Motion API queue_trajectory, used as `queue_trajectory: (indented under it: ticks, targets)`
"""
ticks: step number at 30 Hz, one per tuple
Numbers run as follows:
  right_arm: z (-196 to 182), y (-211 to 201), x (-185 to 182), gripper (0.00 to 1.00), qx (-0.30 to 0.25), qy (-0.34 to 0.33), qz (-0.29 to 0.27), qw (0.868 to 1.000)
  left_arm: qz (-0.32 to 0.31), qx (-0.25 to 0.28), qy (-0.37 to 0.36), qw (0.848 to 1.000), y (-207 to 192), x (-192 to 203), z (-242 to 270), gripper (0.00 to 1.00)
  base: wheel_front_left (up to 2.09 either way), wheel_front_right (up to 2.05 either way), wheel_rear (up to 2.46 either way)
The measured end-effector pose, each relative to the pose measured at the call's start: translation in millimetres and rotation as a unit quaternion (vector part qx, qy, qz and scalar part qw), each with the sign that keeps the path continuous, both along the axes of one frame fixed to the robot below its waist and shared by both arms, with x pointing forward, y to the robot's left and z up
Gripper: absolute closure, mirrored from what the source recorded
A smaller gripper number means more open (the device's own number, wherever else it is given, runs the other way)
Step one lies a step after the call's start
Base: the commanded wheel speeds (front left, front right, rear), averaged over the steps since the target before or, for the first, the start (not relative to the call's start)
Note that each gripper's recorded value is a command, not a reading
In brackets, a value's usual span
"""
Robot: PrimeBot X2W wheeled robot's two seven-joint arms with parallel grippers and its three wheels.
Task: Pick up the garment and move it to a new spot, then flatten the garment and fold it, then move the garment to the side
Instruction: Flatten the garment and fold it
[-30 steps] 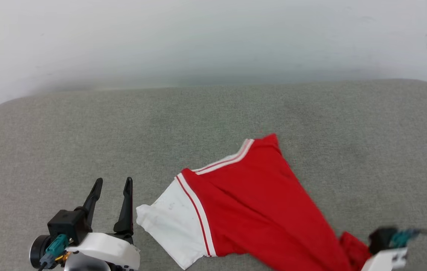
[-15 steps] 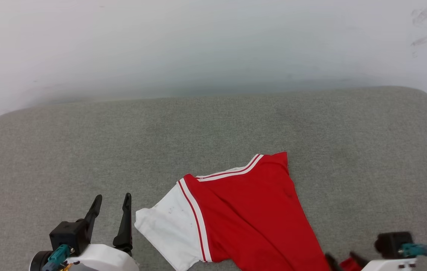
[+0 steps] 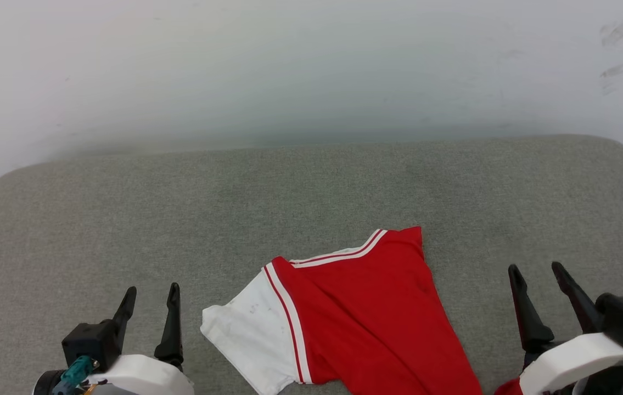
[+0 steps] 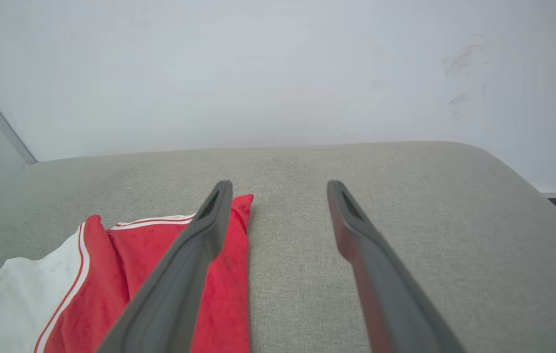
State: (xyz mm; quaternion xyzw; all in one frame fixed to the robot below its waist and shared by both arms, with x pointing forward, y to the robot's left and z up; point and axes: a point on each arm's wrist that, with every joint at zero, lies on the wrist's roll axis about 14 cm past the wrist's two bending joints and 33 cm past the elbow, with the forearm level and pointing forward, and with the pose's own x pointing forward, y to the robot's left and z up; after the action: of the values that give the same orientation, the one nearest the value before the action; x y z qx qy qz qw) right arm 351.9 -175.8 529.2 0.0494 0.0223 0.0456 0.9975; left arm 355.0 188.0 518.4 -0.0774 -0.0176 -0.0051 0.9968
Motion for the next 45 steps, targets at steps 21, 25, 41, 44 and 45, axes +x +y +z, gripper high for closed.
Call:
queue_trajectory:
  ticks: [21,25,41,44,45]
  targets:
    - [-11,1,38,0.00,0.011,0.014,0.000,1.000,-0.158,0.040,0.341,0.926,-26,46,-93,0.00,0.00,0.00,0.00]
    - [-21,-6,38,0.00,0.018,0.025,-0.012,0.999,-0.191,0.051,0.413,0.889,-35,33,-120,0.00,0.00,0.00,0.00]
    - [-27,-16,36,0.00,0.045,0.032,-0.027,0.998,-0.182,0.082,0.412,0.889,-25,33,-112,1.00,0.00,0.00,0.00]
    - [-25,-16,35,0.00,0.046,0.029,-0.027,0.998,-0.139,0.084,0.375,0.913,-1,44,-92,1.00,0.00,0.00,0.00]
    - [-25,-16,35,0.00,0.047,0.031,-0.027,0.998,-0.122,0.082,0.366,0.919,7,46,-86,1.00,0.00,0.00,0.00]
